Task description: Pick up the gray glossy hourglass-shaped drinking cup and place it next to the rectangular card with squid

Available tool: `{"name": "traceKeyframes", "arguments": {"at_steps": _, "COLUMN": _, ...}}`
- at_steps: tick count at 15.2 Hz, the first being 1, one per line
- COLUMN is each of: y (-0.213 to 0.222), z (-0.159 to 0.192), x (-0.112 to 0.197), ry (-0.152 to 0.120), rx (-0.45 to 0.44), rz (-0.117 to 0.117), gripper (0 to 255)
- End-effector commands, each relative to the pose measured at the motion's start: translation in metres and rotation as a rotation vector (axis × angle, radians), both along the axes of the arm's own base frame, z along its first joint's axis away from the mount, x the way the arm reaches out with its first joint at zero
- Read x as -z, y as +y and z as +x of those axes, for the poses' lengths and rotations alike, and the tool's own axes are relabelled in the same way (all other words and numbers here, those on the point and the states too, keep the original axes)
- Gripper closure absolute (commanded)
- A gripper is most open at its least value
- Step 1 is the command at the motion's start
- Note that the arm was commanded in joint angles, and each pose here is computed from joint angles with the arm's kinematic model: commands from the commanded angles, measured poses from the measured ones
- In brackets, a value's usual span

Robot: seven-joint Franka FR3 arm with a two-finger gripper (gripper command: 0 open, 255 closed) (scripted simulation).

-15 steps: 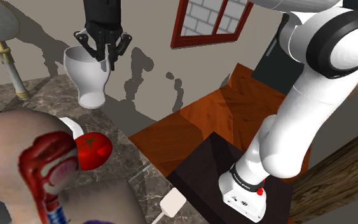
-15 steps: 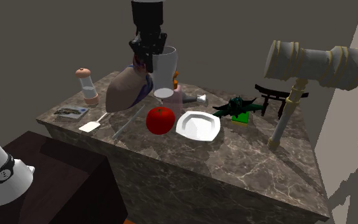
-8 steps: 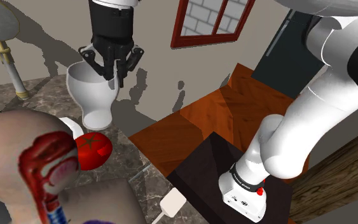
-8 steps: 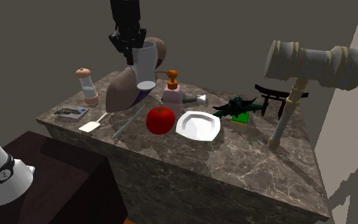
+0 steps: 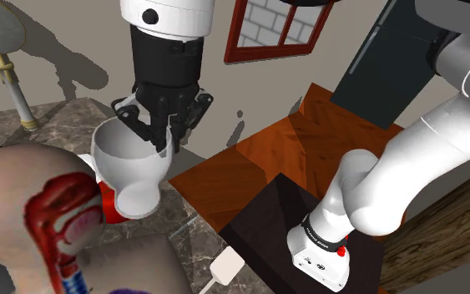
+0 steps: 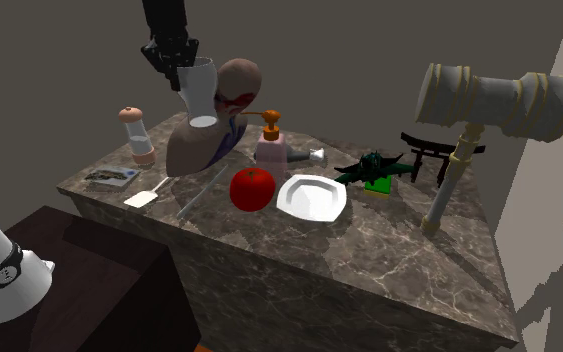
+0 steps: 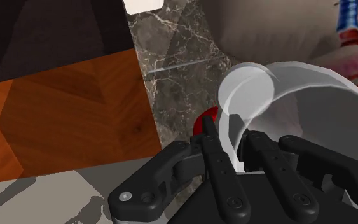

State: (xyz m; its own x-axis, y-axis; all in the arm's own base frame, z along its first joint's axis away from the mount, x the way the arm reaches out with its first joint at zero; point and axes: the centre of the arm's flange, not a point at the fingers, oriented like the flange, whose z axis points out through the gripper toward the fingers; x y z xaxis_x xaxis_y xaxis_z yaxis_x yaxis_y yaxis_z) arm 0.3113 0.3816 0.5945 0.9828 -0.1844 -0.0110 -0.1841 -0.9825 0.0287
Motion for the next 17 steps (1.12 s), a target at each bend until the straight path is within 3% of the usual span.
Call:
{"name": "traceKeyframes", "arguments": {"at_steps": 1, "y": 0.009, "z": -0.025, "x": -0.001, "ry": 0.000, "rx": 0.002, "rz": 0.000, "gripper": 255}}
{"name": "traceKeyframes", "arguments": {"at_steps": 17, "y": 0.083, "z": -0.223, "x": -0.002, "ry": 0.000, "rx": 0.002, "rz": 0.000, "gripper": 255}}
